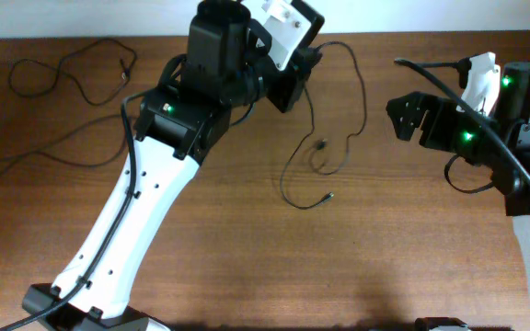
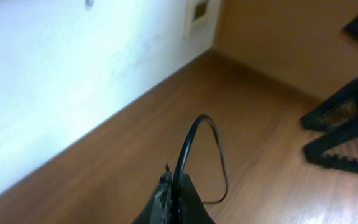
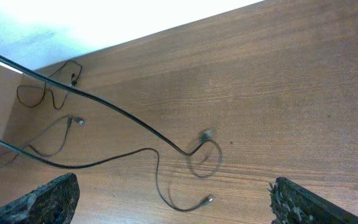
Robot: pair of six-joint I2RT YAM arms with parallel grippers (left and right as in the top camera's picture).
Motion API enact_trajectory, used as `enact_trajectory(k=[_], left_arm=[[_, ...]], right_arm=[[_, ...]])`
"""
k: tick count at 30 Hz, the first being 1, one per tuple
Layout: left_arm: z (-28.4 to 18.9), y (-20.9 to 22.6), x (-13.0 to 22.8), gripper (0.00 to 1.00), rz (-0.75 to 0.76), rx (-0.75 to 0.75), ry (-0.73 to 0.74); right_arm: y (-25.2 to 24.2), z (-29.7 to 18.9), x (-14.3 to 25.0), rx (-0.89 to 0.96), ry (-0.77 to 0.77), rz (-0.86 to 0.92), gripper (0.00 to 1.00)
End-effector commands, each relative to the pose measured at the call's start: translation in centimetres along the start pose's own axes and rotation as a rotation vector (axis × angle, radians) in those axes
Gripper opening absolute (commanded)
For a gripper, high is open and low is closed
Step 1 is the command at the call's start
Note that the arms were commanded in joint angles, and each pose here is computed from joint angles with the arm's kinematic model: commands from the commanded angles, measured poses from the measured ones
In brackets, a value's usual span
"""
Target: Untangle cables
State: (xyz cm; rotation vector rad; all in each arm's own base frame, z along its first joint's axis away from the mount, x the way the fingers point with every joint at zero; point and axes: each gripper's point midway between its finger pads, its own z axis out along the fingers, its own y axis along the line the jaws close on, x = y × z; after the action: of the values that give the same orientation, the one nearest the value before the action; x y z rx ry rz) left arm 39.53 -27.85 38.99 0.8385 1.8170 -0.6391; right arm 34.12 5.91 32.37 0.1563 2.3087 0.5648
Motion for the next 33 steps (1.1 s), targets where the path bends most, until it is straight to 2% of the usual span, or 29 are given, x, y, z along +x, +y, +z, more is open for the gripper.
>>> enact_trajectory(k=[1,5,8,12,23,28,33], left_arm=[[-0.9,1.9,1.5,0.00,0.009,-0.125,0.075],[-2.0,3.5,4.0,0.00,-0.057,-0.245,0.180],[-3.7,5.8,4.9,0.00,-0.175,-0.379,0.201],[-6.7,8.7,6.2,0.00,-0.274,-0.453,0.225],[-18.4,17.9,15.5,0.00,-0.629,-0.756,0.429],[-22.1,19.6,18.6,0.02,-0.709,-0.830,0.504],[-26.1,21.4,23.5,0.00,-0.756,-1.002,0.714]], right_arm=[[0.0,-0.4,-0.2,0.010,-0.009,0.004,0.99],[-0.7,-0.2,-0.1,0.042,-0.003,0.009,0.99],[-1.0,0.3,0.3,0.049,0.022,0.019,0.99],[-1.7,1.5,1.0,0.064,0.072,0.037,0.98],[-1.9,2.1,0.9,0.067,0.081,0.042,0.99],[-1.9,2.1,0.9,0.067,0.080,0.041,0.99],[-1.8,2.2,0.4,0.061,0.062,0.034,0.99]])
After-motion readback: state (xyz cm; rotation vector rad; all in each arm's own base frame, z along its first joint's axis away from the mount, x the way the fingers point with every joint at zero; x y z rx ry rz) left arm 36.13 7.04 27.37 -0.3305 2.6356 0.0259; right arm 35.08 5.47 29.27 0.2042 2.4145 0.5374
